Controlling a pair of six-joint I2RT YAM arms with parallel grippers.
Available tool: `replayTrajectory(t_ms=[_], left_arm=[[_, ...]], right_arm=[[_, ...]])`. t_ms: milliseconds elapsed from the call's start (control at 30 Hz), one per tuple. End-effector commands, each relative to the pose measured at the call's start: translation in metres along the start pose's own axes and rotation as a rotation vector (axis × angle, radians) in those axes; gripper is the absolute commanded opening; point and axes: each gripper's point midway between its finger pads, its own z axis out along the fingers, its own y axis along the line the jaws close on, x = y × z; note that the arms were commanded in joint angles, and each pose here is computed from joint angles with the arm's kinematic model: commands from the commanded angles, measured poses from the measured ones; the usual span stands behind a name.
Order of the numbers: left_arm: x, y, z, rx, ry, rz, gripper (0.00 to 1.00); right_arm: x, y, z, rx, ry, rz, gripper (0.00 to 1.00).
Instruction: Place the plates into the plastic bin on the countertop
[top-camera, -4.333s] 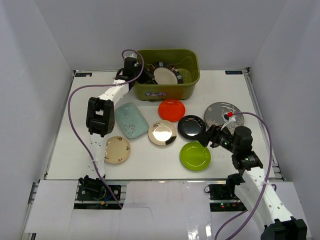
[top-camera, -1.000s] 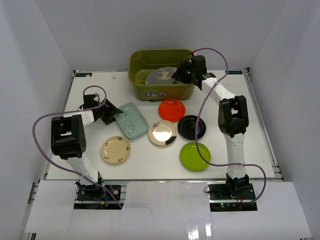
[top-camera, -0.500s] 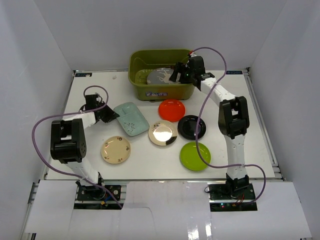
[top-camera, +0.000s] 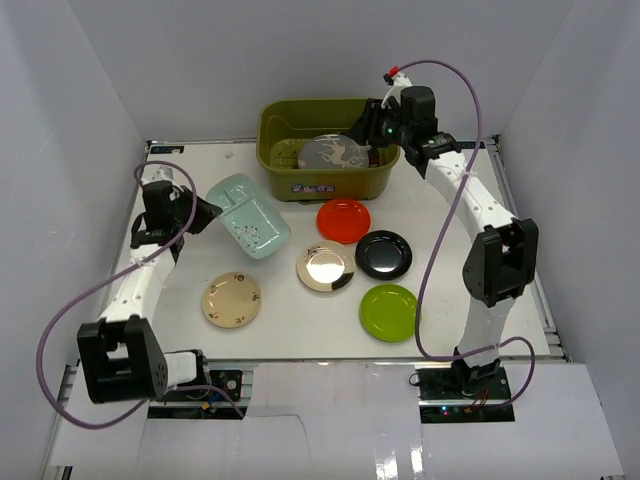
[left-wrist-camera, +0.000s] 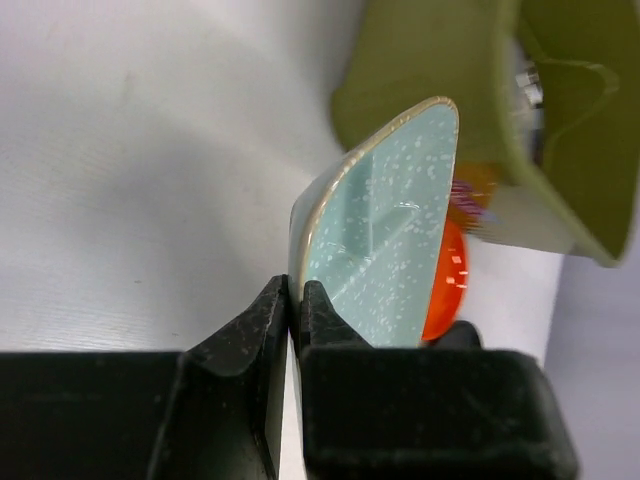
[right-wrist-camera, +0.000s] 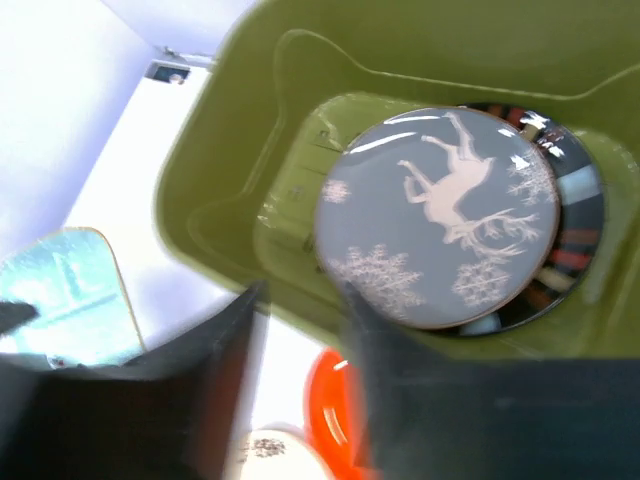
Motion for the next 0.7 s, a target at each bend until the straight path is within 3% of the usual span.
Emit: replayTrajectory(t_ms=[0,33,67,133,167,233,267,367,400,600,667], left_arm=[[-0.054,-0.086,-0.063,0.265,-0.178,0.027,0.00],[-0.057,-0.097,-0.072,0.307,-0.187,0.027,0.00],[-0.060,-0.113,-0.086,0.367,-0.188,0.012,0.00],[-0.067,-0.135,-0.096,0.441,-0.197,0.009,0.00],[-0.074,-0.152,-0.099,0.487,-0.180,0.006,0.00],[-0.078,-0.179,-0.096,0.534,-0.174,0.032,0.00],[-0.087,-0.202,-0.087,0.547,-0.193,0.060,0.00],[-0.099,-0.259,-0.081,0.630,-0.202,0.111,0.00],[-0.099,-0.258,-0.050,0.590,-0.184,0.100,0.00],[-0.134,-0.305,0.013,0.611,-0.236,0.084,0.00],[-0.125,-0.301,0.059,0.573,-0.204,0.072,0.00]], right_arm=[[-0.023,0.020,-0.029,-0.055,-0.061,-0.045,0.35],[-0.034,0.029,-0.045,-0.064,-0.093,-0.053,0.08],[-0.015,0.022,-0.047,-0.051,-0.063,-0.035,0.08],[-0.027,0.034,-0.075,-0.071,-0.152,-0.037,0.08],[0.008,0.021,-0.075,-0.053,-0.112,-0.007,0.08],[0.006,0.029,-0.099,-0.072,-0.192,0.015,0.08],[0.042,0.018,-0.099,-0.056,-0.140,0.046,0.08],[0.061,0.021,-0.118,-0.073,-0.151,0.081,0.08],[0.081,0.019,-0.124,-0.076,-0.124,0.091,0.08],[0.116,0.010,-0.155,-0.024,-0.122,0.093,0.08],[0.130,0.005,-0.160,-0.006,-0.104,0.089,0.08]])
